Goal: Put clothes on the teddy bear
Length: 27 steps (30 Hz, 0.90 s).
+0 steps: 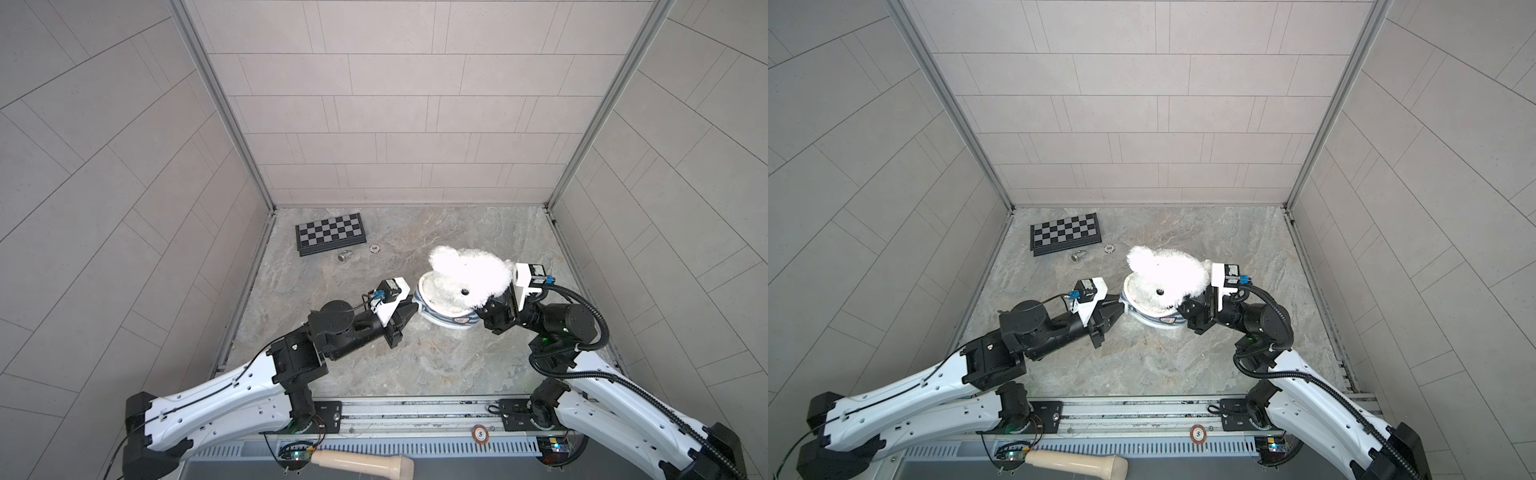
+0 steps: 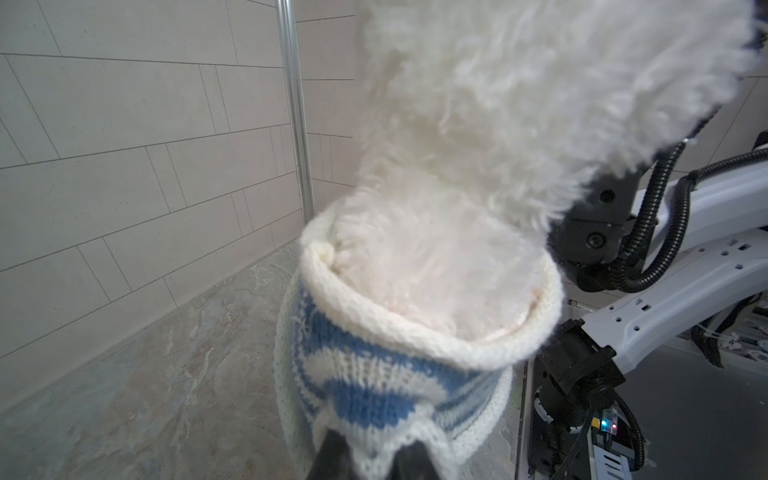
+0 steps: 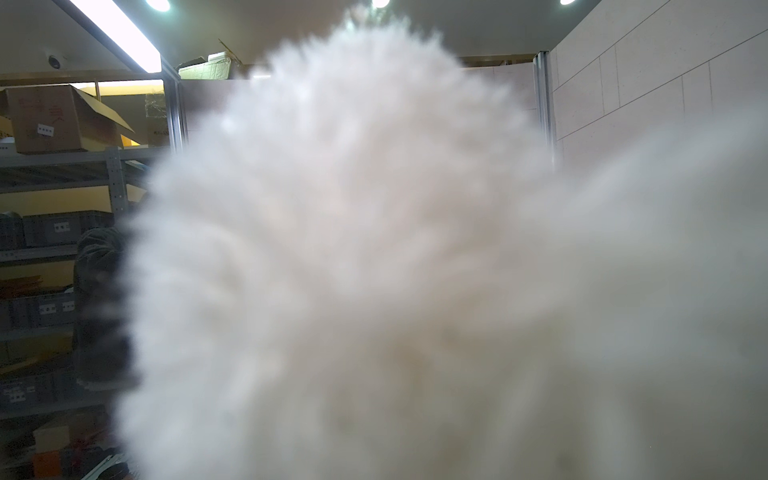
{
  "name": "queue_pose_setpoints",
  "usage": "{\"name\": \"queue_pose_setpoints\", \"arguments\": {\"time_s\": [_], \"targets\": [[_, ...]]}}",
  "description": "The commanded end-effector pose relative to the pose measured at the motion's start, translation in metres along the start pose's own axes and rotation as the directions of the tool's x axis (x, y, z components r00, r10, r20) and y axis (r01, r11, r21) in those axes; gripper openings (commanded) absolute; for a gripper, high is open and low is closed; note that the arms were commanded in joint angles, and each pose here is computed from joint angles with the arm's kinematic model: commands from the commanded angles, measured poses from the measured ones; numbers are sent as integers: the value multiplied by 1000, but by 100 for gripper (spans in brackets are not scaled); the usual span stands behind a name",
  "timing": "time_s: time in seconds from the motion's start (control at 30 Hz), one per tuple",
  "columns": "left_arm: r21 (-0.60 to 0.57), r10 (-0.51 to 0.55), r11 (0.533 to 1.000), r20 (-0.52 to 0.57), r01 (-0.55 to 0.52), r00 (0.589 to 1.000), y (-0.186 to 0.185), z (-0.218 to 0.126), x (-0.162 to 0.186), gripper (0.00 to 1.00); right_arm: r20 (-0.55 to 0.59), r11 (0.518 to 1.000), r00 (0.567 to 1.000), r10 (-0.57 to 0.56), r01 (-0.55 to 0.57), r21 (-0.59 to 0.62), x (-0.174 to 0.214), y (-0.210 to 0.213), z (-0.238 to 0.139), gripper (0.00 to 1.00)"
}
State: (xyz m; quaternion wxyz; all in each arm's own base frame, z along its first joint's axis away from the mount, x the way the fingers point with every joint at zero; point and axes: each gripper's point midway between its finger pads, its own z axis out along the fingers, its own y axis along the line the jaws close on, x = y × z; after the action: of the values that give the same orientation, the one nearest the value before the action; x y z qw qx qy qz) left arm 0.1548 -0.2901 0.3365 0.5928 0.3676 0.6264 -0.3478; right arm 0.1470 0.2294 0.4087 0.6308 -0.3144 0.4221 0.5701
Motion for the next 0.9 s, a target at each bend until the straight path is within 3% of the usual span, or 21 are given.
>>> {"name": "queue_pose_setpoints", "arguments": {"time_s": [0.0, 0.07, 0.3, 0.73, 0.77, 0.87], "targets": [[26, 7, 1000, 44, -8, 999, -5, 1, -15, 17, 53, 998, 998, -34, 37, -56, -18, 17, 0, 0], [20, 7, 1000, 43, -8, 999, -4, 1, -14, 17, 52, 998, 998, -34, 37, -55, -18, 17, 0, 0], [30, 18, 999, 44, -19, 999, -6, -4, -17, 0, 14, 1000, 1000, -26, 27, -17, -10, 7, 3, 0], [36, -33, 999, 28, 32, 999, -5, -29, -5, 0, -165, 970, 986, 11, 29, 242, 24, -46, 1, 0], [41, -60, 997, 21, 59, 998, -6, -28, -3, 0, -178, 965, 984, 23, 25, 262, 27, -51, 1, 1], [52, -143, 988, -12, 144, 990, -9, -24, 4, 0, -225, 945, 973, 59, 19, 328, 43, -65, -4, 18]]}}
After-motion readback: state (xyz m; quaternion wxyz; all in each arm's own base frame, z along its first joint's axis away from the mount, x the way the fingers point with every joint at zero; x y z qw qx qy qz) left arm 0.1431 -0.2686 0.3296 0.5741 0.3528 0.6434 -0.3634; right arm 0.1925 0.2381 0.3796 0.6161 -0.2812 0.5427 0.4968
